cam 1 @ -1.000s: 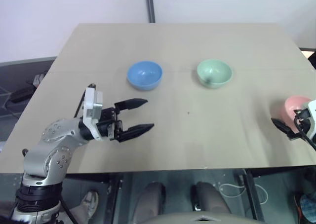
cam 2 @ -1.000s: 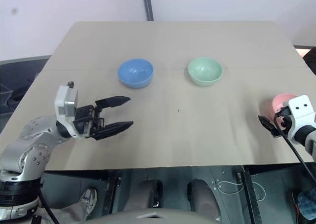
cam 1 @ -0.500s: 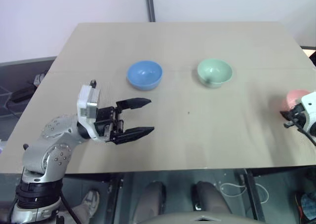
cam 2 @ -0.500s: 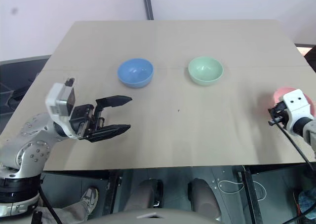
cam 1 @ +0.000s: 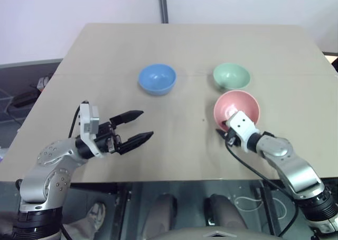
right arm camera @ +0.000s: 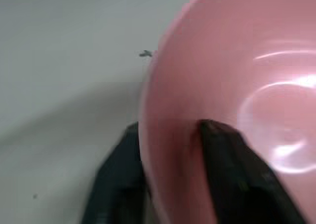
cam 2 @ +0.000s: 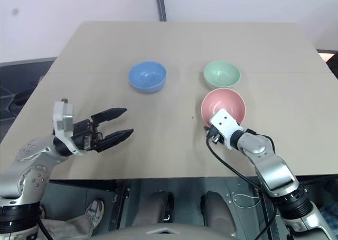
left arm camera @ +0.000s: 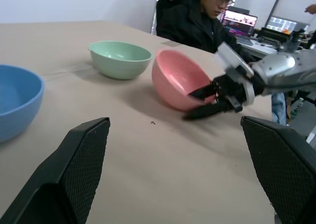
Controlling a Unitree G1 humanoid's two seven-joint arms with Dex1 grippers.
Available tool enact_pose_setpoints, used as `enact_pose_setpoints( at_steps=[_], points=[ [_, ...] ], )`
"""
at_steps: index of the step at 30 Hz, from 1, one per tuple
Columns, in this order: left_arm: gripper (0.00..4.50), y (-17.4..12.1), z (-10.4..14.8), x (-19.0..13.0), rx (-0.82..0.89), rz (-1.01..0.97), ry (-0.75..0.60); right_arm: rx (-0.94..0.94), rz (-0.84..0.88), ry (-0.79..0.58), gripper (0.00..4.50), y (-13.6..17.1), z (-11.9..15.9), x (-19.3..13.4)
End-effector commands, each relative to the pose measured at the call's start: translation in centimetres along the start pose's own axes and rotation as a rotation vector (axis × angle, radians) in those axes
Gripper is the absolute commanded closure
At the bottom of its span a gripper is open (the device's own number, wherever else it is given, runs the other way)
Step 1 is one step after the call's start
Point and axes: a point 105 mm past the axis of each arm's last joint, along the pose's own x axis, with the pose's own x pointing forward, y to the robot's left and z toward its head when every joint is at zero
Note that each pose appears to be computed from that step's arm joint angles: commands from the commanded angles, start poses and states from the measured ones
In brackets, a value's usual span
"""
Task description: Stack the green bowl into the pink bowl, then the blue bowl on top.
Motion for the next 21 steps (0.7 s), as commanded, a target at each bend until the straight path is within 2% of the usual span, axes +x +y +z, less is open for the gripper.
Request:
enact_pose_setpoints(
  at_steps=[1, 4, 5, 9, 13, 18, 21],
  points=[
    [0.0, -0.6, 1.1, 0.0, 0.037, -0.012, -0.028, -0.042, 0.045, -0.058, 1.15, 0.3, 2.4, -1.0],
    [0.0, -0.6, 1.1, 0.0, 0.033, -0.001, -0.031, 0.003, 0.109, -0.204, 1.15, -0.7, 7.7, -3.2],
    [0.0, -0.6, 1.1, 0.0, 0.032, 0.001, -0.031, -0.008, 0.117, -0.225, 1.15, -1.0, 8.7, -3.6],
    [0.0, -0.7, 1.0, 0.3, 0.024, 0.004, -0.042, 0.01, -0.073, -0.234, 1.15, -7.3, 11.9, -2.3],
    [0.0, -0.9, 0.8, 0.6, 0.018, 0.004, -0.047, 0.063, -0.129, -0.165, 1.15, -10.0, 10.9, 1.5],
    [0.0, -1.4, 0.7, 0.5, 0.012, 0.011, -0.043, 0.201, -0.096, -0.121, 1.15, -10.3, 9.7, 6.0],
    [0.0, -1.7, 0.5, 0.2, 0.012, 0.018, -0.035, 0.223, -0.109, -0.092, 1.15, -10.6, 8.8, 7.7]
  ],
)
